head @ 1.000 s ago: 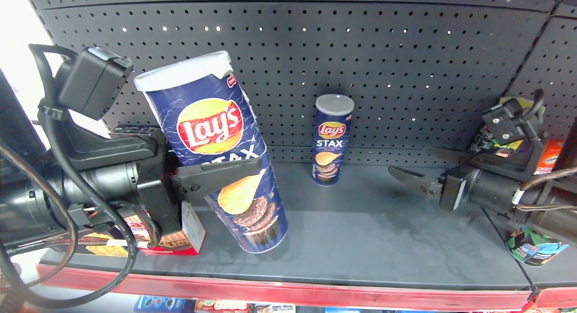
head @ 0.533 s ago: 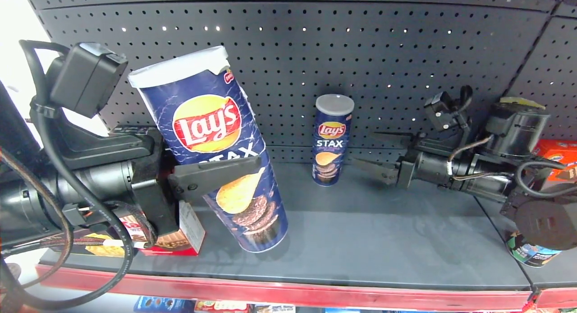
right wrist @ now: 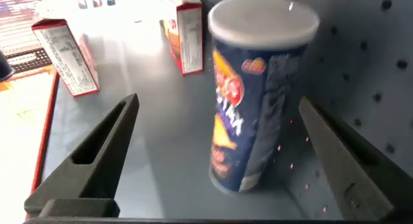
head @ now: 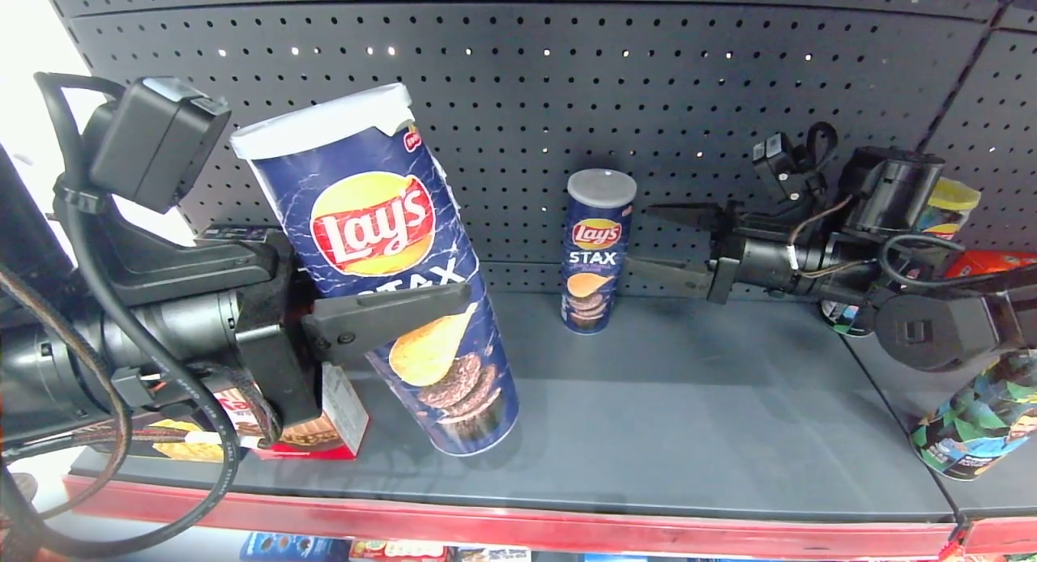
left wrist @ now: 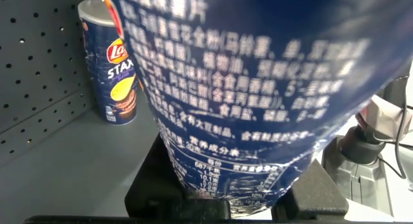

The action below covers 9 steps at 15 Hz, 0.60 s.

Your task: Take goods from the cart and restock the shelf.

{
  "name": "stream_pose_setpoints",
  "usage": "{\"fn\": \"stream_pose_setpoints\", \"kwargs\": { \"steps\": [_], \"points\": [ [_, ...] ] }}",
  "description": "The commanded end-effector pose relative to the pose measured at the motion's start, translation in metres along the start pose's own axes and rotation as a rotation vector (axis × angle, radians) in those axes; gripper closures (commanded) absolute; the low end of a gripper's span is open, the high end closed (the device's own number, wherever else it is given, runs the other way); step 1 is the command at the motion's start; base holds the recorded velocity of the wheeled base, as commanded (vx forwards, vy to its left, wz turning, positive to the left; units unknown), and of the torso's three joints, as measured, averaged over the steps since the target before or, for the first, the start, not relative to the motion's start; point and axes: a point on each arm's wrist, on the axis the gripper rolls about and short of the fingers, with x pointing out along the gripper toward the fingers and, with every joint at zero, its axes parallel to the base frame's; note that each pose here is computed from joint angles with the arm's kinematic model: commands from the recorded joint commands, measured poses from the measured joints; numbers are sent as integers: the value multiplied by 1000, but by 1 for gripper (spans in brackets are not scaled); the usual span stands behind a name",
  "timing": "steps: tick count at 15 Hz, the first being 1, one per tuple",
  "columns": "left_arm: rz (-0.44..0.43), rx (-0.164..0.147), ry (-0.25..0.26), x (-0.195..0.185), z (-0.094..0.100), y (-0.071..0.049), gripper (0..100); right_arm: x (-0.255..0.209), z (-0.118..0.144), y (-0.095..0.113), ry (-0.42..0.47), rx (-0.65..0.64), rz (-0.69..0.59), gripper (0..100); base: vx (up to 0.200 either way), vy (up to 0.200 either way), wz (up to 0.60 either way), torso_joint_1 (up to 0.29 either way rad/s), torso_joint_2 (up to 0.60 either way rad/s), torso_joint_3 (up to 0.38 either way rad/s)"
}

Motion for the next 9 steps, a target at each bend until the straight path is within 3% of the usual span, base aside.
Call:
{"fn": "stream_pose_setpoints", "kwargs": {
  "steps": [1,9],
  "points": [
    [-1,-2,0,0,0,0,100,9,-6,-10,-9,-6,26,0,0,0,0,0,0,0],
    [-14,-7,9,-1,-3,-1,100,25,-32,-32,22,36,44,0,0,0,0,0,0,0]
  ]
}}
